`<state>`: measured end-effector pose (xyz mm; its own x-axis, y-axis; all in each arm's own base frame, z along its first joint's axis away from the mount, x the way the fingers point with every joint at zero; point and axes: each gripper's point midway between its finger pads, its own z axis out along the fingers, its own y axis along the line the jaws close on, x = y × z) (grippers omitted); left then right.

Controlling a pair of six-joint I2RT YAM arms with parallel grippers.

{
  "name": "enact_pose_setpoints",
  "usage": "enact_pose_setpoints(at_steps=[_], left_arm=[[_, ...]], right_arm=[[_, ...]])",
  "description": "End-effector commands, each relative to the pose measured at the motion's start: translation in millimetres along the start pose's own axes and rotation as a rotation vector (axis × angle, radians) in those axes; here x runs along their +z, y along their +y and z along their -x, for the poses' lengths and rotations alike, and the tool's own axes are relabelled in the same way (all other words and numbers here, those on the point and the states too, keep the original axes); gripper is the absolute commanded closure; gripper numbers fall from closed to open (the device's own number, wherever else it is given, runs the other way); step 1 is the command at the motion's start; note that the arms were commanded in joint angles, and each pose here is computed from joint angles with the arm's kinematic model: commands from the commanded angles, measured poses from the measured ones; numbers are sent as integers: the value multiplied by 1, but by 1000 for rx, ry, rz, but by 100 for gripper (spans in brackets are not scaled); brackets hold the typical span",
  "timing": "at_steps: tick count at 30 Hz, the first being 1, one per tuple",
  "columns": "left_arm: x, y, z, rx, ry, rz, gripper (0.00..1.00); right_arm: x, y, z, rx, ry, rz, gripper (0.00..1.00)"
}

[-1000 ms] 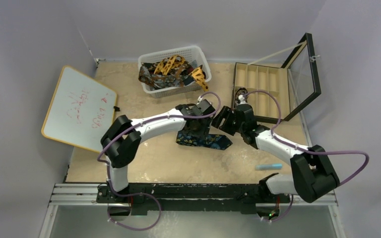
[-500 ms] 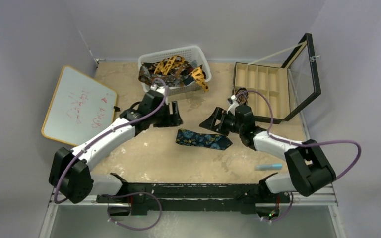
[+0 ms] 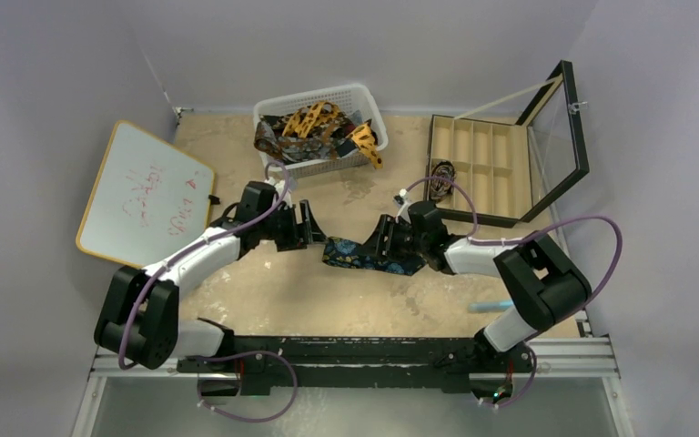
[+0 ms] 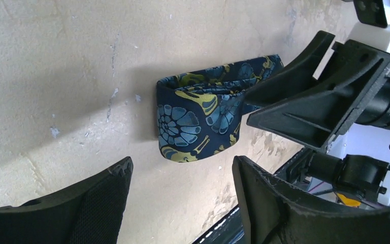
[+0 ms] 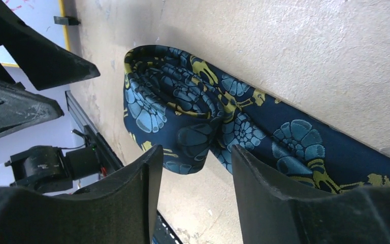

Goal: Roll the ties
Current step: Roll the tie at the center of the board.

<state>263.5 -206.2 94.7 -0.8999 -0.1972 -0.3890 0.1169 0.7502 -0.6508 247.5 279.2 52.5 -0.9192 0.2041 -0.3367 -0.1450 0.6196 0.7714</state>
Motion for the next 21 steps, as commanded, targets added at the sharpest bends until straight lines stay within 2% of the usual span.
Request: enact_pose_setpoints(at_steps=[1, 11, 17, 21], left_arm=[[2, -10, 6, 6, -23, -78, 30], [7, -8, 2, -1, -12, -90, 30], [9, -7, 0, -4, 0, -97, 30], [10, -5, -2, -5, 3, -94, 30]], right_arm=[[4, 15, 18, -36, -41, 34, 48], [19, 12, 22, -60, 13, 24, 67], [23, 10, 21, -66, 40, 12, 70], [19, 8, 21, -75, 39, -11, 64]])
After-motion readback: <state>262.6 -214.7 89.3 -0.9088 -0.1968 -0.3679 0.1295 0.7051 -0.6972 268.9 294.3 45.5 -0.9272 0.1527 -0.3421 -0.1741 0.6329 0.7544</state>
